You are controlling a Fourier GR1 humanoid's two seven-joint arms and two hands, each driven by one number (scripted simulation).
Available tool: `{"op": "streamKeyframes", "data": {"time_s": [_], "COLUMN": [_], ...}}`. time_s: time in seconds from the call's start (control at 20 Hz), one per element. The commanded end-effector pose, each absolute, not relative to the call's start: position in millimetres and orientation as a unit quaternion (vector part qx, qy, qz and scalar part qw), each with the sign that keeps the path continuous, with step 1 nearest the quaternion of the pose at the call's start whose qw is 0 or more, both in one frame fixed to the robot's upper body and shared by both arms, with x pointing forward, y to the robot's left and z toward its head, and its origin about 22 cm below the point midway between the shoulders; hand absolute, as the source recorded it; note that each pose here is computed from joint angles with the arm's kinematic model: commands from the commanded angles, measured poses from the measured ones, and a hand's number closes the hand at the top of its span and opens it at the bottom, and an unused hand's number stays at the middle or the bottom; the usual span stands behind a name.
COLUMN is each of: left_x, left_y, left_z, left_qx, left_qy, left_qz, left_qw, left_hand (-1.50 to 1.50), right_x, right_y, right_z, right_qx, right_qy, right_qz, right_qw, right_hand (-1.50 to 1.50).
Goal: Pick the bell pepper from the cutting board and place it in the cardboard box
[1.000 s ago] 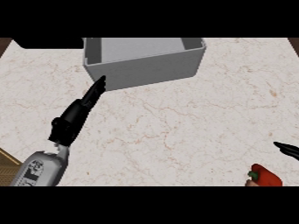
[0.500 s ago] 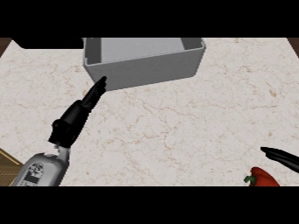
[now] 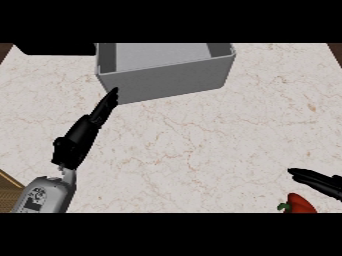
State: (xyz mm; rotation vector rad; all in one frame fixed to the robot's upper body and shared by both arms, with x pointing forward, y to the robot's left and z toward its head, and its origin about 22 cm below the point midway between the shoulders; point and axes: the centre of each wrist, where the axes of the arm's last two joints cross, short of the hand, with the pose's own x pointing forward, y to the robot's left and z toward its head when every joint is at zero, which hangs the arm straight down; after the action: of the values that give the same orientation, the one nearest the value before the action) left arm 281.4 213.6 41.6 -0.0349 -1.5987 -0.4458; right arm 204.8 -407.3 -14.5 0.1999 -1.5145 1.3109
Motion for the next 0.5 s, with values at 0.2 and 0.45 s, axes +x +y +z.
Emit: {"op": "streamKeyframes", "data": {"time_s": [0.2,0.45], "left_x": [290,266], "left_y": [224,205], "left_z": [32,55], "left_qx": [-0.012,-0.016], "left_qy": [-0.711,-0.707], "left_qz": [-0.203,-0.198], "left_qw": [0.673,0.679], "left_hand": [0.00,0.00], "right_x": [199,185], "right_y": [-396,-383], "right_z": [-24,-54], "right_qx": [0.112,0.093], "right_qy": [-0.634,-0.628], "right_qz": [0.555,0.565], "right_qw": [0.526,0.527], "right_hand": [-1.50,-1.50]}}
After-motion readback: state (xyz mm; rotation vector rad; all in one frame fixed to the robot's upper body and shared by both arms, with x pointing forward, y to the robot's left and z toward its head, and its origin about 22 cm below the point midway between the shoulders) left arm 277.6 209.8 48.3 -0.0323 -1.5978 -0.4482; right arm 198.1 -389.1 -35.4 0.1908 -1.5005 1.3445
